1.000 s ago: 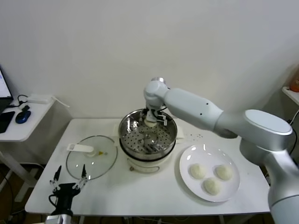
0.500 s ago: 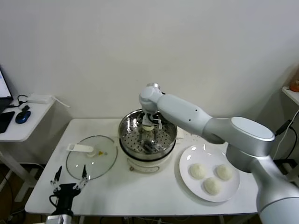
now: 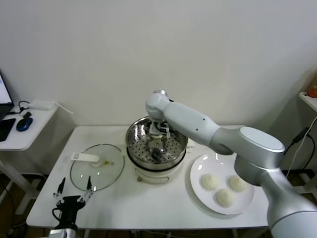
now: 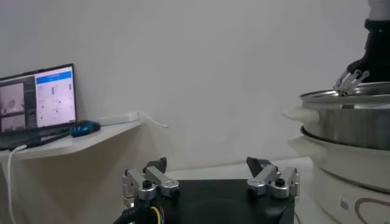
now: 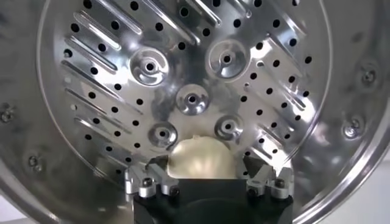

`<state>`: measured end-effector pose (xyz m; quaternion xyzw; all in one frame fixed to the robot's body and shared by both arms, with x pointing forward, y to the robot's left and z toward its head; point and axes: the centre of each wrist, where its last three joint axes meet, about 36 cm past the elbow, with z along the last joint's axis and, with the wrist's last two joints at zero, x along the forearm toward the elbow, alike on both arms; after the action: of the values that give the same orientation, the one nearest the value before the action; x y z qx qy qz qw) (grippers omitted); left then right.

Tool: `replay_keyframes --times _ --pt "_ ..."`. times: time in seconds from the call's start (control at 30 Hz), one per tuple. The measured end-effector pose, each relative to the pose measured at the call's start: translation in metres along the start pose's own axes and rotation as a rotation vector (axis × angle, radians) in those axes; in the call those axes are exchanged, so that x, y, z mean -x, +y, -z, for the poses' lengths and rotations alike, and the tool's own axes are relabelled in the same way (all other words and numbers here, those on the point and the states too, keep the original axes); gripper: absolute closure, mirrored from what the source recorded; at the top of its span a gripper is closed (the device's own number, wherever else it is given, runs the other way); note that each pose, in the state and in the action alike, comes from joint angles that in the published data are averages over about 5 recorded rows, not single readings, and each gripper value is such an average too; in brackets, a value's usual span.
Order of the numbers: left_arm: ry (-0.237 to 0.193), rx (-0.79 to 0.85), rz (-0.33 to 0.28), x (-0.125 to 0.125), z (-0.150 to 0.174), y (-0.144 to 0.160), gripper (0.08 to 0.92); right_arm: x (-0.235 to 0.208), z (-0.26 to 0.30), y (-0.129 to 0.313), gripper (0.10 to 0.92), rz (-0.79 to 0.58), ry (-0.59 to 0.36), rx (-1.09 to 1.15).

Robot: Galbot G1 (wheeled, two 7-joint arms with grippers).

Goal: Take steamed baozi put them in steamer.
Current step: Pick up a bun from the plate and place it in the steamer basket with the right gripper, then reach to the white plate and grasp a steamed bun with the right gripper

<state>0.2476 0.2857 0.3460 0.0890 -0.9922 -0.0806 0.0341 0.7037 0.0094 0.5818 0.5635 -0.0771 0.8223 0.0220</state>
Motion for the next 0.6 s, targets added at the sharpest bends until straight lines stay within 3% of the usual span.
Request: replay_keyframes --times 0.33,0.6 --pt "-0.001 0.0 0.002 -0.001 0.002 0.0 0.177 -0.051 -0.019 0.026 0.2 -0.01 -0.029 0.057" --pt "-0.007 0.013 -0.009 0.001 0.004 -0.001 0.177 -0.105 -0.04 0.101 0.2 -0.044 -0.111 0.313"
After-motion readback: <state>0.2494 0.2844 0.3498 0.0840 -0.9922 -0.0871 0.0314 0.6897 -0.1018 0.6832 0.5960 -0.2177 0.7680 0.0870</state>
